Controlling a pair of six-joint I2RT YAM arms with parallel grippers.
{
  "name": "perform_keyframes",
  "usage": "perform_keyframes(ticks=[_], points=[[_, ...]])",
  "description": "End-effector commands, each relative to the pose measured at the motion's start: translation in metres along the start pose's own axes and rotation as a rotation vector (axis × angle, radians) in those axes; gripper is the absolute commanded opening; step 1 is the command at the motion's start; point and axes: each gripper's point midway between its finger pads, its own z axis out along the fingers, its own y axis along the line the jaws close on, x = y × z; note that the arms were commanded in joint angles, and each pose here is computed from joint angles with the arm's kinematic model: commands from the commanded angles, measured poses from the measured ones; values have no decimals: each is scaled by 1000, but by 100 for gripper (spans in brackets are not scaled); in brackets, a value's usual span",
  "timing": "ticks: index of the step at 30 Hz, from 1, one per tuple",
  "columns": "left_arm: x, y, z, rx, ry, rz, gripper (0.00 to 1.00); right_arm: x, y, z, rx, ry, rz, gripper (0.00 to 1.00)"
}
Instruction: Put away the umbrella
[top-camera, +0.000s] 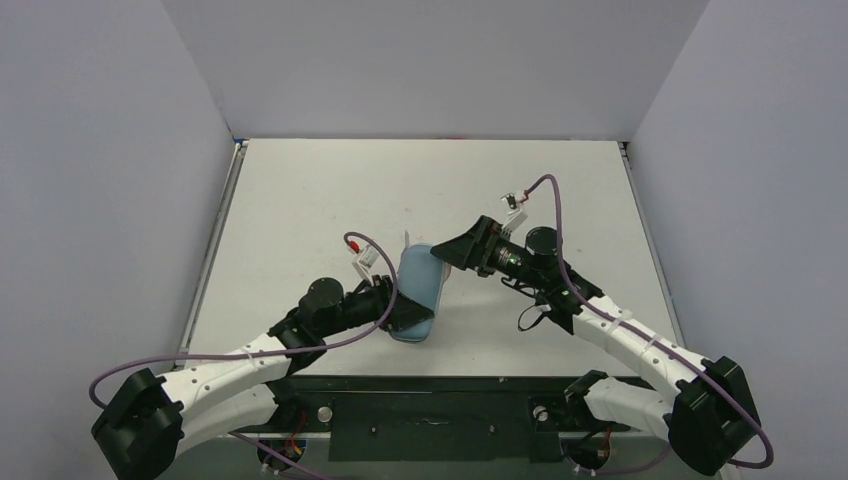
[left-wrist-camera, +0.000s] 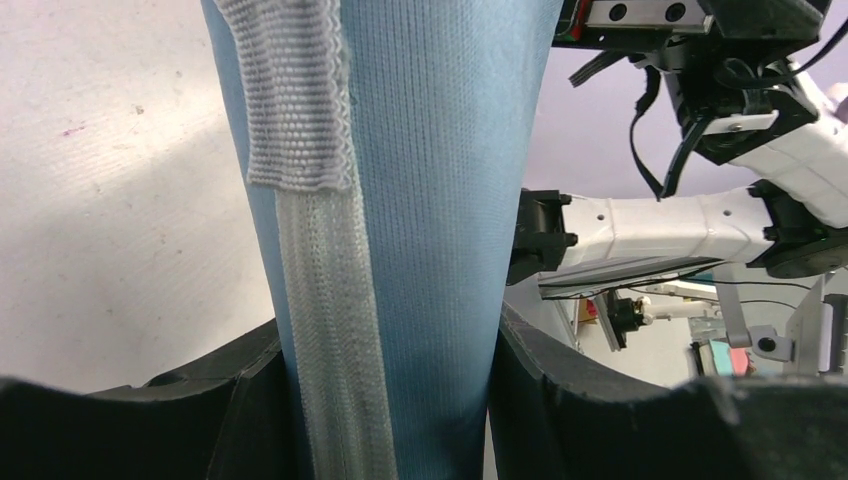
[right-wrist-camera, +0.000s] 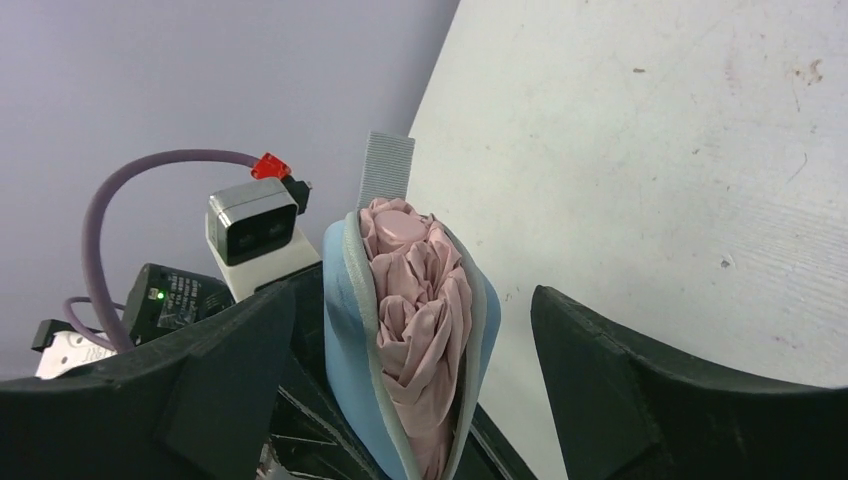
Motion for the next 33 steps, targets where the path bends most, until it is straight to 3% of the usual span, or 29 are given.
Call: perform_keyframes(ticks=[1,10,33], points=[[-31,-58,-4,198,-97,60,17,-15,33,-9,-153,-50,-19,84],[-40,-79,-3,274,-117,58,17,-7,58,-11,-315,-23,-2,84],[-50,-105,-15,347,-147,78,17,3,27,3,-182,13,-12,84]])
